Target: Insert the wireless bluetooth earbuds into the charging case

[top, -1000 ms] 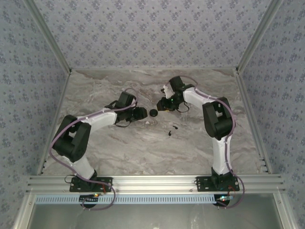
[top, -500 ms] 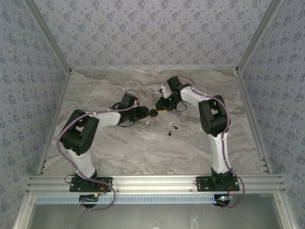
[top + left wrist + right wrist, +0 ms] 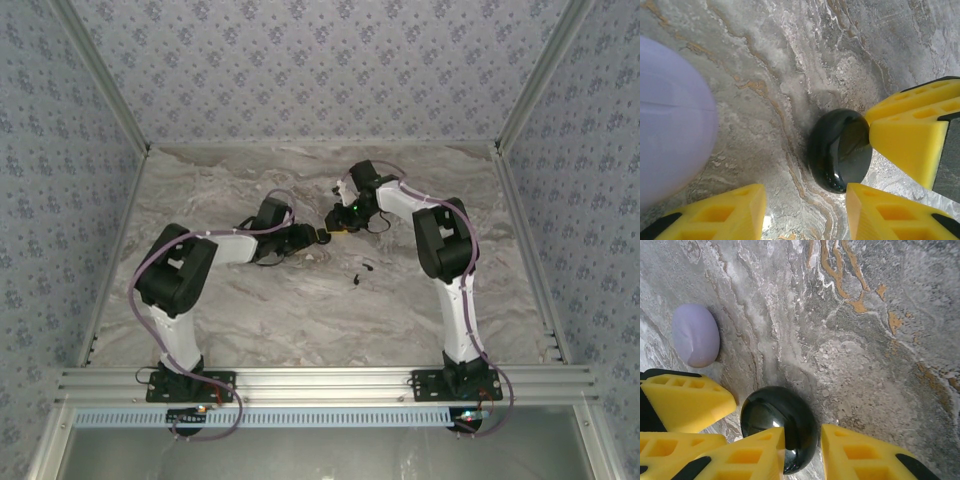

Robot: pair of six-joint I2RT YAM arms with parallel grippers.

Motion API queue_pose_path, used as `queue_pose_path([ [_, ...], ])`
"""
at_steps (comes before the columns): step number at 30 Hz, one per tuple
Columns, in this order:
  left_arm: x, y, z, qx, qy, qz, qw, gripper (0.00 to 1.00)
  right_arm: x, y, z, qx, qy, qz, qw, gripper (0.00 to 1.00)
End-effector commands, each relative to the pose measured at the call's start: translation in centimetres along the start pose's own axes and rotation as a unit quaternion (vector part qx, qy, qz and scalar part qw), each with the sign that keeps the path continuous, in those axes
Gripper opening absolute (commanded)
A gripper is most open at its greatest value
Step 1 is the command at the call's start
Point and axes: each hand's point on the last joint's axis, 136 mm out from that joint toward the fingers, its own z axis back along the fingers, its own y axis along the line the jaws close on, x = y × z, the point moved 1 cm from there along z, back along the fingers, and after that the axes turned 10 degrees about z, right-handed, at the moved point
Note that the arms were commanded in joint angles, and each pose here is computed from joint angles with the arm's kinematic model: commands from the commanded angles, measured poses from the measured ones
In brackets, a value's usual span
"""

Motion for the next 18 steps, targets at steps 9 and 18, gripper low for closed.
queue_pose_path([
  [9, -0.8, -1.0, -2.4, -0.039, 0.027, 0.003, 0.999, 0.43, -1.6, -0.1, -0.5, 0.002, 0.019, -0.018, 1.000, 0.24],
  [18, -1.2, -0.5, -3.5, -0.032, 0.034, 0.016, 0.999, 0.38, -1.8, -0.5, -0.4, 0.003, 0.020, -0.030, 0.999, 0.24],
])
